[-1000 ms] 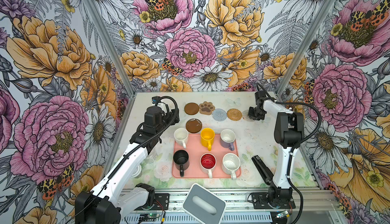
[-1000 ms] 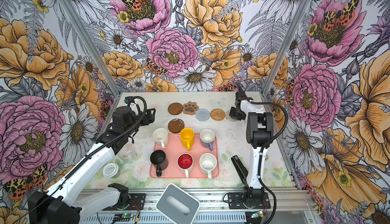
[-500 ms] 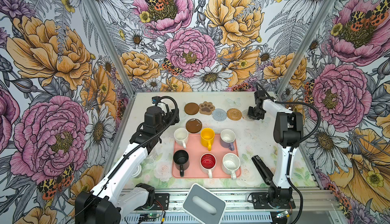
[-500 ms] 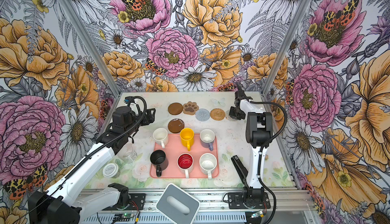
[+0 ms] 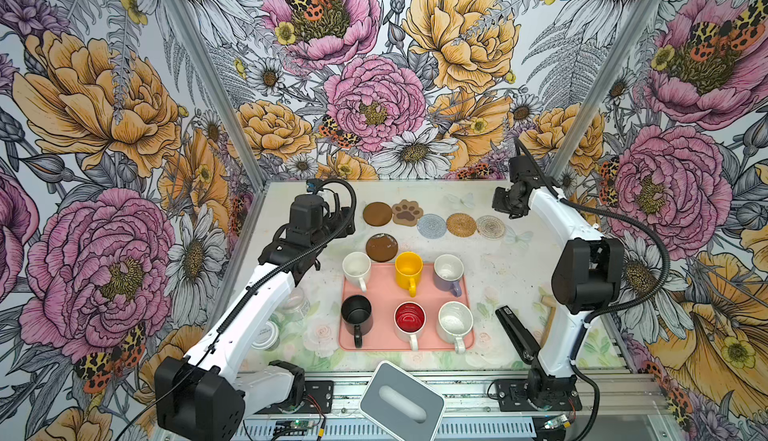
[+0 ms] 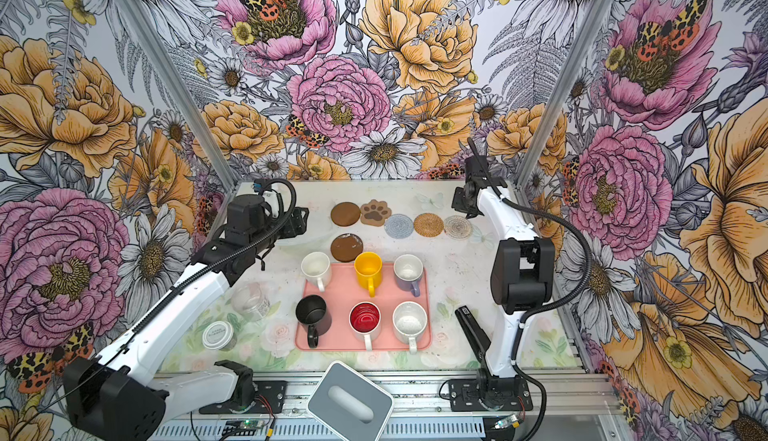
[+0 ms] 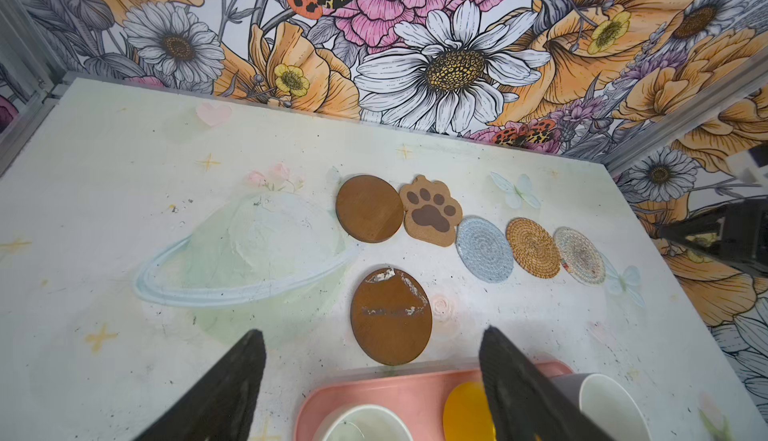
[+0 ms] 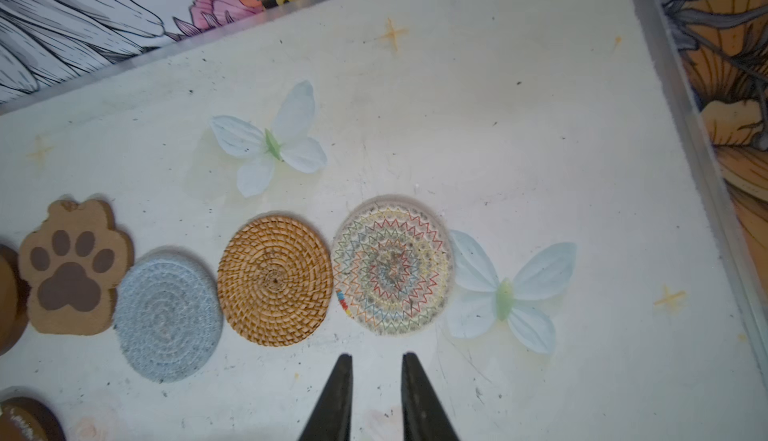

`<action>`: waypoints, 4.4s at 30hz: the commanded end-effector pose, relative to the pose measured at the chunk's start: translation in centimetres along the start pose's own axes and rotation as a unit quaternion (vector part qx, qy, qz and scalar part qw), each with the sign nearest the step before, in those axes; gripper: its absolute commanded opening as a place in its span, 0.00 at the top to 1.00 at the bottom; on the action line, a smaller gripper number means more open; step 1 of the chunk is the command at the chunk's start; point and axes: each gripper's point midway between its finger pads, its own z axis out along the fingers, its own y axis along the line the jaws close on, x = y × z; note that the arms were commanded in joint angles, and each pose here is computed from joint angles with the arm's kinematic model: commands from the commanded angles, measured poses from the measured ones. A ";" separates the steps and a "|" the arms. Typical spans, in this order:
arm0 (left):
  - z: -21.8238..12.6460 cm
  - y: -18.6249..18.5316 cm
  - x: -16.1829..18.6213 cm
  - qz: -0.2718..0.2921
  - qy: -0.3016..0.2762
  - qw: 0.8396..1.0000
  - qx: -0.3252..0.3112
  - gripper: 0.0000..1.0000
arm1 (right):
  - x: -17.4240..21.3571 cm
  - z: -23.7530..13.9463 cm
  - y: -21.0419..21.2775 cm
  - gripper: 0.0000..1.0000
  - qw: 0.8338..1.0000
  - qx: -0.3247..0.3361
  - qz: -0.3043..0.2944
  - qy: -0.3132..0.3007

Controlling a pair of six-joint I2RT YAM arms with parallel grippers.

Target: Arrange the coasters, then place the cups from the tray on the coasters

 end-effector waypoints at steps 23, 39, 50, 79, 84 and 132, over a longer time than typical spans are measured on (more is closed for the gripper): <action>15.8 -7.5 12.6 0.144 0.321 0.936 0.005 0.17 | 5.9 -13.6 8.9 0.71 0.965 -0.154 0.103 -0.187; 18.5 -7.1 18.2 0.146 0.369 0.918 -0.026 0.15 | 6.9 -13.8 7.9 0.70 0.963 -0.151 0.110 -0.193; 19.0 -5.3 20.0 0.150 0.384 0.909 -0.057 0.15 | 6.9 -13.3 8.3 0.70 0.964 -0.154 0.108 -0.186; 18.7 5.2 17.6 0.148 0.371 0.901 -0.170 0.22 | 7.2 -12.2 9.1 0.70 0.965 -0.165 0.108 -0.172; 19.2 7.6 16.7 0.121 0.357 0.909 -0.176 0.23 | 7.2 -12.4 9.0 0.70 0.965 -0.166 0.108 -0.174; 26.7 3.0 4.4 -0.017 0.208 0.978 -0.030 0.22 | 6.4 -14.3 9.8 0.70 0.957 -0.193 0.109 -0.184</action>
